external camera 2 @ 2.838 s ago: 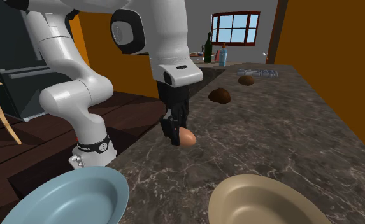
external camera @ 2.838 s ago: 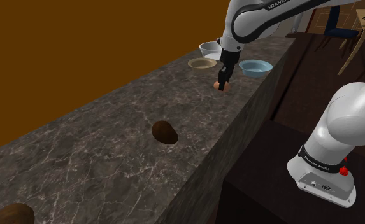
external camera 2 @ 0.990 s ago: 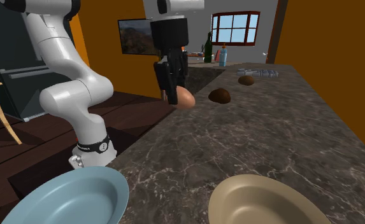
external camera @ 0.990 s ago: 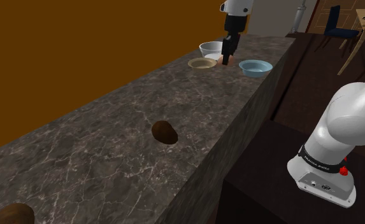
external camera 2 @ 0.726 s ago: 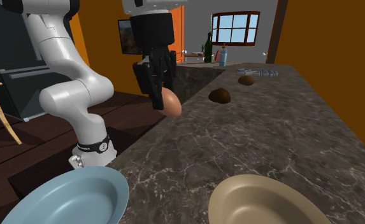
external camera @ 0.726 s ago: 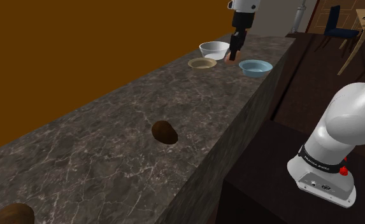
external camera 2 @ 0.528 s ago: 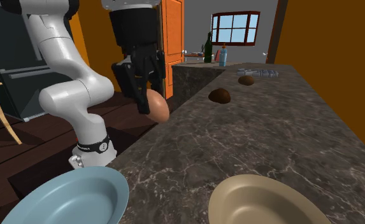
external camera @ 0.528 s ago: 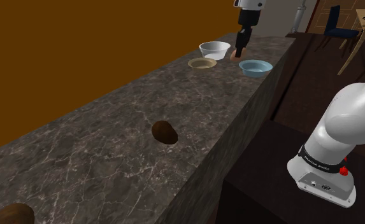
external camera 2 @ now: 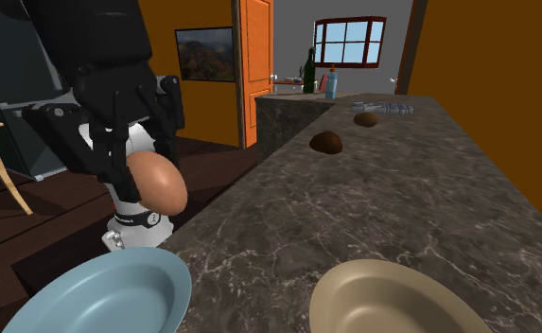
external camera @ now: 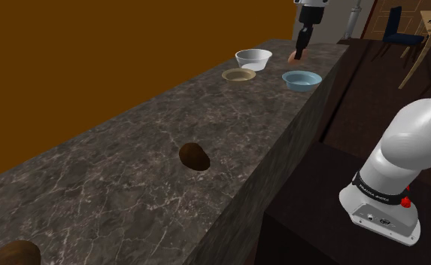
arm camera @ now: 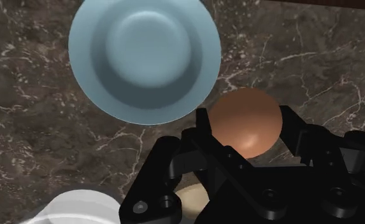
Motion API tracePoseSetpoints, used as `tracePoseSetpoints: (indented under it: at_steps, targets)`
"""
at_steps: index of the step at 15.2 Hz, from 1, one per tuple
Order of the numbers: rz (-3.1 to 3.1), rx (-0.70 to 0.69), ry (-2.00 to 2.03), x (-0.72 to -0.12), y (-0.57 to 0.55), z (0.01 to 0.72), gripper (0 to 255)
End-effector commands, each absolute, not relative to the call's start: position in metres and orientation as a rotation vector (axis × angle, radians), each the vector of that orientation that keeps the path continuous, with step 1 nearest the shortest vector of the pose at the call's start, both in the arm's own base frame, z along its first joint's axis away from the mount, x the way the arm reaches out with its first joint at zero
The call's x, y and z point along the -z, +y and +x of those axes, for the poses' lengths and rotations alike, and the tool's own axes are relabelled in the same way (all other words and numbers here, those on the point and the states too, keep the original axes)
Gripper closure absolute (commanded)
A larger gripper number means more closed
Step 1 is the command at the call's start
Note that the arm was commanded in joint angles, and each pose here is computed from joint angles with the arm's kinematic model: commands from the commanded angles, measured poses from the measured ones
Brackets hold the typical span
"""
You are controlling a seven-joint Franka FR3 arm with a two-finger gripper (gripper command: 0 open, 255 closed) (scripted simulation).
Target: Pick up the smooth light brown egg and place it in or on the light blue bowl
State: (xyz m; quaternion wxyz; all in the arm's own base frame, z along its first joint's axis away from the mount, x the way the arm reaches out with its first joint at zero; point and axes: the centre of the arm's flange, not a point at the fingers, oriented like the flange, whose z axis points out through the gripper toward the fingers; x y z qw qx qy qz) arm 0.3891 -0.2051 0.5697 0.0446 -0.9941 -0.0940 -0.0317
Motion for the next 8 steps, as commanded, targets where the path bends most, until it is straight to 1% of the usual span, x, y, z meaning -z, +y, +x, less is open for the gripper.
tracePoseSetpoints:
  at_steps: [1, 4, 8]
  targets:
    - [-3.038, 0.097, -0.29, -0.569, -0.232, 0.386, 255]
    - [-3.038, 0.097, -0.29, -0.57, -0.283, 0.379, 255]
    - [-3.038, 0.097, -0.29, -0.549, -0.283, 0.379, 255]
